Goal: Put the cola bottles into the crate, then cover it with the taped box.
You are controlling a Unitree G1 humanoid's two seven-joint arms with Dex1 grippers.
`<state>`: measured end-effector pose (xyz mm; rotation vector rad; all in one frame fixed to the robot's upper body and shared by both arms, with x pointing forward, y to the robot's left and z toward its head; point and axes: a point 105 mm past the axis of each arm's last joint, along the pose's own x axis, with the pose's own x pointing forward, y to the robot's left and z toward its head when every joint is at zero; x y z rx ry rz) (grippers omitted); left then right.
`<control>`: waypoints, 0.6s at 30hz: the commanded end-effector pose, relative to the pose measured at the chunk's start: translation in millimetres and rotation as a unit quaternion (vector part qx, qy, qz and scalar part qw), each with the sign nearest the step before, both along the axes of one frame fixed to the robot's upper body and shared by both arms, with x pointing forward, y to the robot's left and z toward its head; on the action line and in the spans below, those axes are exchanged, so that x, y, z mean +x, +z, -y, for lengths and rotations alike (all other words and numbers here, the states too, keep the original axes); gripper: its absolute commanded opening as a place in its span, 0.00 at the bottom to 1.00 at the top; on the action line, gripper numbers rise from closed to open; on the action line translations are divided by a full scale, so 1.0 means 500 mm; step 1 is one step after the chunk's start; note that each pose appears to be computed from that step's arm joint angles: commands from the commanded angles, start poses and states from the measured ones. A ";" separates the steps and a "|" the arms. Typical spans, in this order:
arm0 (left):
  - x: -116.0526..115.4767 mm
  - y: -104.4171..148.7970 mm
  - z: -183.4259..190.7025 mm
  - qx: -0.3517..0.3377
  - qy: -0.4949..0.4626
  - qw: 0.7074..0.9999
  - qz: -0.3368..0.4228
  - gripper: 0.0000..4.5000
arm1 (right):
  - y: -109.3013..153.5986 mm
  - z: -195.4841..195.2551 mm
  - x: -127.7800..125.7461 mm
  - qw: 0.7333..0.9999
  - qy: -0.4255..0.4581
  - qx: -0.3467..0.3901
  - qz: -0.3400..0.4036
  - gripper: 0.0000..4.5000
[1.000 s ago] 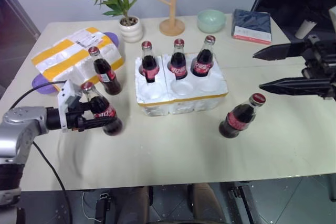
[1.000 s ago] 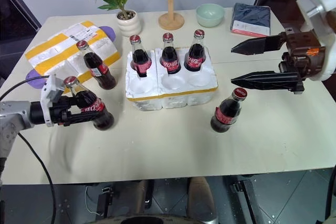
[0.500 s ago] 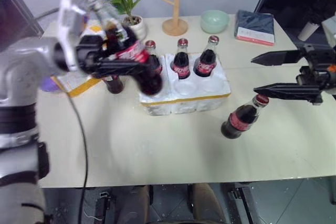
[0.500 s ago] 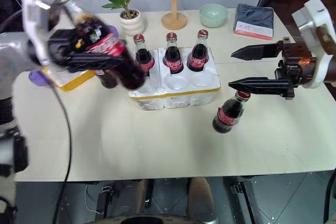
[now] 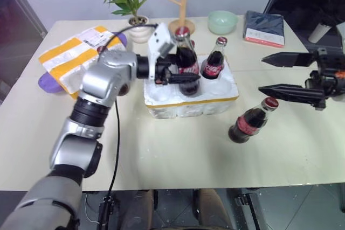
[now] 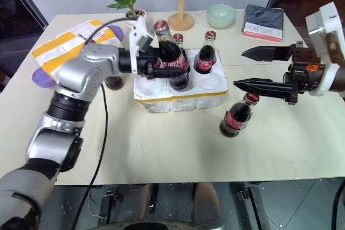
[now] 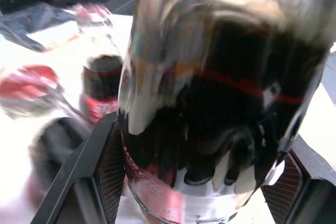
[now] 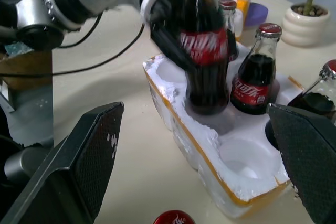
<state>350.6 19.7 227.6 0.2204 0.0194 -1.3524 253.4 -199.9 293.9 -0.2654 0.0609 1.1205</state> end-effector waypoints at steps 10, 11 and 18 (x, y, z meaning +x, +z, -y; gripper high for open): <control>-0.004 -0.034 0.020 0.039 0.011 0.998 0.043 0.73 | 0.008 -0.002 0.016 0.999 -0.015 0.007 0.030 1.00; -0.007 -0.035 0.021 0.038 0.009 0.998 0.044 0.84 | 0.007 -0.002 0.018 0.999 -0.015 0.004 0.031 1.00; -0.033 0.011 -0.027 0.012 0.018 0.998 0.059 0.99 | 0.003 -0.003 0.031 0.999 -0.010 -0.008 0.032 1.00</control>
